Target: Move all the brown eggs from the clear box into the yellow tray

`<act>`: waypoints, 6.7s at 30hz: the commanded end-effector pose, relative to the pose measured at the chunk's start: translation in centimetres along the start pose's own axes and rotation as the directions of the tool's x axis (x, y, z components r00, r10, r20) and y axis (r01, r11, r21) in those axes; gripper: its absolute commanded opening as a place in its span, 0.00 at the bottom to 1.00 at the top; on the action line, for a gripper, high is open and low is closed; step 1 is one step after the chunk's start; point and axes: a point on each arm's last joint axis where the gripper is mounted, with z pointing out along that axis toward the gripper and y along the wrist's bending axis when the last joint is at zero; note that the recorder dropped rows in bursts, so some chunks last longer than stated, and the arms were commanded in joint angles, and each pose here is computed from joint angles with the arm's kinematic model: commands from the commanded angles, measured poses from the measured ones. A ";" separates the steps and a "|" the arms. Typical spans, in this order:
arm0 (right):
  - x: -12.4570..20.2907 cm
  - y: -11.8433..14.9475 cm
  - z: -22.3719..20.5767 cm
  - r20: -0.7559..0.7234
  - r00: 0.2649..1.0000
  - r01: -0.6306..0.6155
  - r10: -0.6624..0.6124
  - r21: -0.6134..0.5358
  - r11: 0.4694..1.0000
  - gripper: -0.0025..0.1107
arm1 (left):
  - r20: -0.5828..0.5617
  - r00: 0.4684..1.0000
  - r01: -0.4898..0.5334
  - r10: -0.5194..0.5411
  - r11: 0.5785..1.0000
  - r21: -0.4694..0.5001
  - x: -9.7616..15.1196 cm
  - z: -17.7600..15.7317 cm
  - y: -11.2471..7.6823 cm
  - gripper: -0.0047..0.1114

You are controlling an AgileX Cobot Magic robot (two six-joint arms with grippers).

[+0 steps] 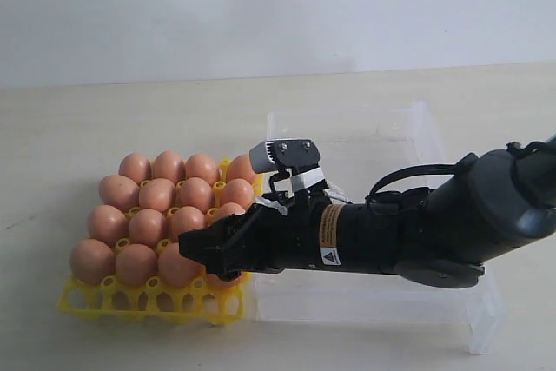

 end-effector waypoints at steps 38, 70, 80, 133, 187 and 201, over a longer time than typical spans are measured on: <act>4.7 6.1 -30.9 0.468 0.538 0.045 -0.701 0.814 0.579 0.02 | 0.019 1.000 0.007 -0.007 1.000 0.004 -0.2 -0.1 0.0 0.04; 6.4 5.7 -31.9 0.417 0.604 -0.068 -0.679 0.876 0.478 0.02 | 0.019 1.000 0.007 -0.007 1.000 0.004 -0.2 -0.1 0.0 0.04; 7.8 4.6 -30.9 0.391 0.758 -0.082 -0.522 0.851 0.518 0.02 | 0.019 1.000 0.007 -0.007 1.000 0.004 -0.2 -0.1 0.0 0.04; 8.0 4.4 -30.9 0.475 0.762 -0.192 -0.441 0.815 0.547 0.02 | 0.019 1.000 0.007 -0.007 1.000 0.004 -0.2 -0.1 0.0 0.04; 8.1 4.6 -30.5 0.463 0.777 -0.139 -0.427 0.787 0.601 0.02 | 0.019 1.000 0.007 -0.007 1.000 0.004 -0.2 -0.1 0.0 0.04; 8.1 4.6 -30.5 0.463 0.777 -0.139 -0.427 0.787 0.601 0.02 | 0.019 1.000 0.007 -0.007 1.000 0.004 -0.2 -0.1 0.0 0.04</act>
